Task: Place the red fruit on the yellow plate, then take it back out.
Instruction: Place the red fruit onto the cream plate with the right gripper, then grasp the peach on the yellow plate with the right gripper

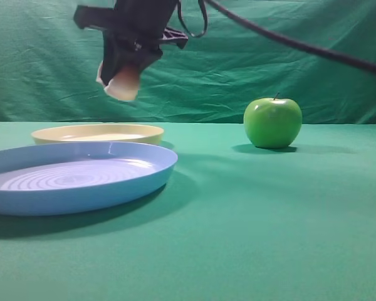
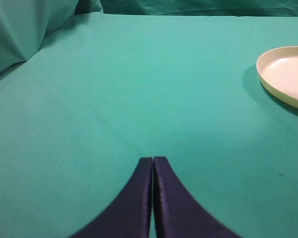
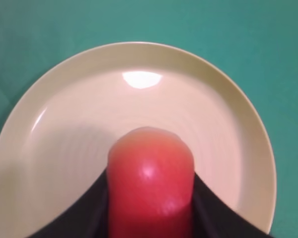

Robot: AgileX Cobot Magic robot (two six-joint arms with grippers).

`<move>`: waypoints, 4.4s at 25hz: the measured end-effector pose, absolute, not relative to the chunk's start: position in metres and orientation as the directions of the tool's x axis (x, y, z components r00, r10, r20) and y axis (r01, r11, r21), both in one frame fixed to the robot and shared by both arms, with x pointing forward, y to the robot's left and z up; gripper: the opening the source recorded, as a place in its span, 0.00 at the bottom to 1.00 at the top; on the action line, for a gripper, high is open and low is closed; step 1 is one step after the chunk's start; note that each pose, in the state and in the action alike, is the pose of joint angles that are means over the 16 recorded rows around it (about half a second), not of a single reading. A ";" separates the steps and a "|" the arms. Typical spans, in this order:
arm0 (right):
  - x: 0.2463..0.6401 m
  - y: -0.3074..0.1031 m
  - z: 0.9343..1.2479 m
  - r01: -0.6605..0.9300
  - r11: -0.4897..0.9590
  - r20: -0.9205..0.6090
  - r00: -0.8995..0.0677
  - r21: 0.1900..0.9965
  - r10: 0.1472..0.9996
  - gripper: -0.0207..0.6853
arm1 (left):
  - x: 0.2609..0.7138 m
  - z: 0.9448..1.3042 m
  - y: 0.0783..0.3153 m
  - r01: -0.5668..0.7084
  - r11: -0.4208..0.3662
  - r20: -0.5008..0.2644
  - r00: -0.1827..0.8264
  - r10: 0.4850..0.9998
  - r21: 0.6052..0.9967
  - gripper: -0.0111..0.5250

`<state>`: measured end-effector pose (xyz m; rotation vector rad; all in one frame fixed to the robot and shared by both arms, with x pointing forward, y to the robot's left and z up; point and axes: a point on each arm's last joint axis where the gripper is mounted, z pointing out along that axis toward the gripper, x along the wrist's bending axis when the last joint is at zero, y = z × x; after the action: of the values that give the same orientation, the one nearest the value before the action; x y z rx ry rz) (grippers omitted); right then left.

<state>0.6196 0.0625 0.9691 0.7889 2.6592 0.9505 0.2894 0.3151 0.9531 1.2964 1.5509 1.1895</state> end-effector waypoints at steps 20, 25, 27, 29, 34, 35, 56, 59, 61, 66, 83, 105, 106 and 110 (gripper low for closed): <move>0.584 0.027 1.074 0.455 0.692 -0.018 -0.829 0.560 0.559 0.47 | 0.289 0.953 0.315 0.259 0.044 0.004 -0.180 0.984 0.965 0.02; 0.556 -0.004 1.136 0.507 0.654 -0.019 -0.782 0.562 0.623 0.20 | 0.289 0.953 0.315 0.259 0.044 0.004 -0.180 0.984 0.965 0.02; 0.543 -0.017 1.160 0.522 0.628 -0.019 -0.760 0.577 0.650 0.12 | 0.289 0.953 0.315 0.259 0.044 0.004 -0.180 0.984 0.965 0.02; 0.529 -0.032 1.182 0.532 0.599 -0.018 -0.739 0.599 0.673 0.07 | 0.289 0.953 0.315 0.259 0.044 0.004 -0.180 0.984 0.965 0.02; 0.490 -0.069 1.227 0.528 0.532 -0.006 -0.706 0.662 0.709 0.03 | 0.289 0.953 0.315 0.259 0.044 0.004 -0.180 0.984 0.965 0.02; 0.482 -0.076 1.233 0.524 0.521 -0.004 -0.702 0.673 0.712 0.03 | 0.289 0.953 0.315 0.259 0.044 0.004 -0.180 0.984 0.965 0.02; 0.351 -0.215 1.199 0.599 0.316 0.034 -0.498 0.736 0.866 0.03 | 0.289 0.953 0.315 0.259 0.042 0.006 -0.180 0.984 0.965 0.02; 0.340 -0.235 1.187 0.577 0.254 0.030 -0.436 0.777 0.899 0.03 | 0.289 0.953 0.315 0.259 0.042 0.006 -0.180 0.984 0.965 0.02; 0.333 -0.248 1.179 0.553 0.206 0.031 -0.389 0.807 0.921 0.03 | 0.289 0.953 0.315 0.259 0.042 0.006 -0.180 0.984 0.965 0.02; 0.317 -0.275 1.153 0.469 0.084 0.044 -0.256 0.879 0.966 0.03 | 0.289 0.953 0.315 0.259 0.042 0.006 -0.180 0.984 0.965 0.02; 0.291 -0.304 1.017 0.211 -0.063 0.055 0.044 0.975 0.997 0.03 | 0.289 0.953 0.315 0.259 0.042 0.006 -0.180 0.984 0.965 0.02; 0.291 -0.304 0.946 0.295 -0.027 0.012 0.054 0.955 0.998 0.03 | 0.289 0.953 0.315 0.259 0.042 0.006 -0.180 0.984 0.965 0.02; 0.291 -0.304 0.946 0.296 -0.024 0.009 0.054 0.955 0.999 0.03 | 0.289 0.953 0.315 0.259 0.042 0.006 -0.180 0.984 0.965 0.02; 0.291 -0.304 0.946 0.300 -0.017 0.001 0.052 0.954 0.999 0.03 | 0.289 0.953 0.315 0.259 0.042 0.005 -0.180 0.984 0.965 0.02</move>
<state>0.2912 -0.3045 0.9459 1.4605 1.3854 1.0173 0.2894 0.3151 0.9531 1.2978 1.5501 1.1904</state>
